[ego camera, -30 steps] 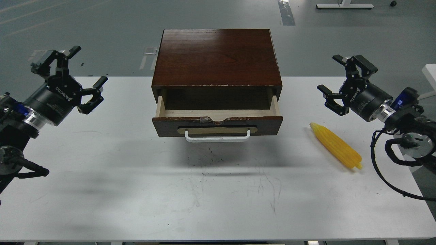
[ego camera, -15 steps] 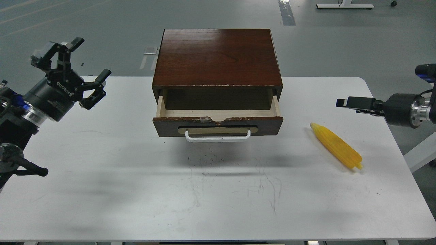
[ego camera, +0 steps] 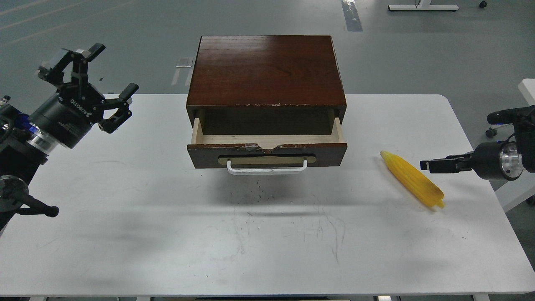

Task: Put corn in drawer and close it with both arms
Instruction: 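Close the right gripper around the yellow corn cob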

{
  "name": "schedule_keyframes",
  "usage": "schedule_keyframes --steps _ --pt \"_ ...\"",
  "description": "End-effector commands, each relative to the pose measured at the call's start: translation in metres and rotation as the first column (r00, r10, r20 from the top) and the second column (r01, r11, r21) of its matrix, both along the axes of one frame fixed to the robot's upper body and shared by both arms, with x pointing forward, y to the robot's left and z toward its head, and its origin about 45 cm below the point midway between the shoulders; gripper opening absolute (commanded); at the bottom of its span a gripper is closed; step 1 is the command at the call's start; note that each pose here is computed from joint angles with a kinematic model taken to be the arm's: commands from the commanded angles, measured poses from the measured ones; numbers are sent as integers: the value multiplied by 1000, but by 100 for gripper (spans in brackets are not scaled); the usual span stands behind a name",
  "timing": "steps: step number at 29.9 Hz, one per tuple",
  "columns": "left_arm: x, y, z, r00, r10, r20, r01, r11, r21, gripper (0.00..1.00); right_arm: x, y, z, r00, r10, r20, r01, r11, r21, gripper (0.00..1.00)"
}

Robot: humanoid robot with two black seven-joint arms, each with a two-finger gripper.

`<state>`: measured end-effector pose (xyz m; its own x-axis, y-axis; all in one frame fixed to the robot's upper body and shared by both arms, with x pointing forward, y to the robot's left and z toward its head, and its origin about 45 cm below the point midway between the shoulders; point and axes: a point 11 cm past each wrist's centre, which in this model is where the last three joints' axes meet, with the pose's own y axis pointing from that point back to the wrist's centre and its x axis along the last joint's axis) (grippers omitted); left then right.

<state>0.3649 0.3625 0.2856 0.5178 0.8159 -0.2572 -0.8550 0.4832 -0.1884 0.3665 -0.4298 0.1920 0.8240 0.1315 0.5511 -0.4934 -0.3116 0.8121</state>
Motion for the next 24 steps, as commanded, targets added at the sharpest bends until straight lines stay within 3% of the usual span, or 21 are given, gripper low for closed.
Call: schedule_keyframes --steps 1,8,14,17,21,24 --pt "-1 -1 0 1000 -3 -1 3 1000 0 99 0 6 -11 1000 25 1 -25 1000 -15 100" --pt "-1 0 0 1000 -2 -1 2 1000 0 99 0 16 -25 998 55 -15 -55 998 -23 99" --pt "-1 -1 0 1000 -3 1 3 1000 -2 99 -7 17 -36 996 69 -48 -71 997 -41 90" --pt "-1 -1 0 1000 -2 0 2 1000 -2 99 -10 15 -39 996 71 -61 -74 996 -48 74" --pt "-1 0 0 1000 -1 1 1 1000 -2 99 -11 14 -40 995 71 -65 -75 996 -51 31" --pt "-1 0 0 1000 -1 1 1 1000 -2 99 -12 14 -41 995 70 -67 -73 996 -49 21"
